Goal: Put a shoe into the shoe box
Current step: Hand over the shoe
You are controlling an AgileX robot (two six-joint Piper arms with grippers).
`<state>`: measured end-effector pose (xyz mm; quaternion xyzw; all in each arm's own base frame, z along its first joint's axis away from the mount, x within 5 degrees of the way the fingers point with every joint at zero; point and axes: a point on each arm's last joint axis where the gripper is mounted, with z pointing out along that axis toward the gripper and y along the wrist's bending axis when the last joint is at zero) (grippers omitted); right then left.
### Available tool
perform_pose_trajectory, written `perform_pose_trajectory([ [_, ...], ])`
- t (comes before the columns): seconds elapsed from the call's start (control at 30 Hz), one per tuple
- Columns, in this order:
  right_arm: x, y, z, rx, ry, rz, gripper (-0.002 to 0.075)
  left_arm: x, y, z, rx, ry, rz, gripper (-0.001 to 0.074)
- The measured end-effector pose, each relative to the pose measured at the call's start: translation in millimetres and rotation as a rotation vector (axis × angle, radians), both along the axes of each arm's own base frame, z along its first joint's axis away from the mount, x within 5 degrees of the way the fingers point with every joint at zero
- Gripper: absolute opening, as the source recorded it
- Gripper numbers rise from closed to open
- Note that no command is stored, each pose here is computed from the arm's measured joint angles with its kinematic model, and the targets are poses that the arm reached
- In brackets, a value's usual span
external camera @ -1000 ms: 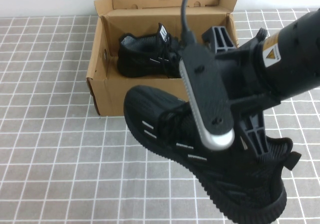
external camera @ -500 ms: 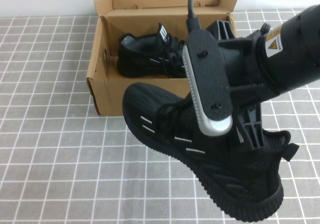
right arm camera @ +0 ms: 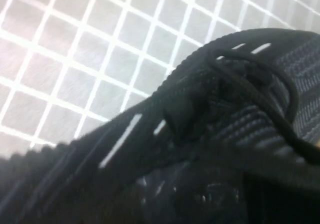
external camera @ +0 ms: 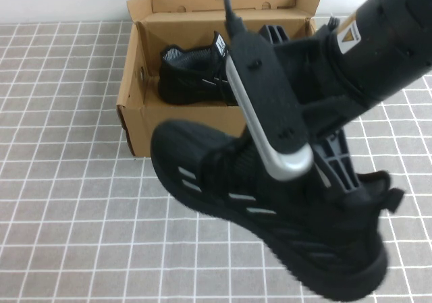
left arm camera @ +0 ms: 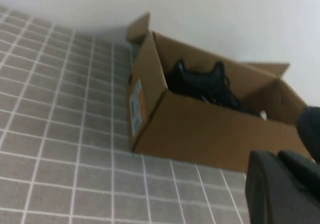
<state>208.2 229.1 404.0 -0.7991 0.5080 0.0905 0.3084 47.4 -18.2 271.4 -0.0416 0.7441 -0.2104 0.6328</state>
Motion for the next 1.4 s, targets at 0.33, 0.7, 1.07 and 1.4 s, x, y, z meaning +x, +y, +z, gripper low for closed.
perform_pose_trajectory([
  [0.33,-6,0,1,-0.020,-0.025,0.143,0.0004,22,-33,67,0.392,0.224,-0.458,-0.0001],
  [0.7,-7,1,1,-0.015,-0.048,0.190,0.0004,69,-72,96,0.775,0.287,-0.982,-0.0001],
  [1.07,-7,1,1,-0.016,-0.051,0.192,0.0004,147,-83,127,0.933,0.174,-1.065,-0.0001],
  [1.4,-6,0,1,-0.031,-0.061,0.188,0.0004,182,-98,123,0.913,0.164,-1.121,-0.0001],
])
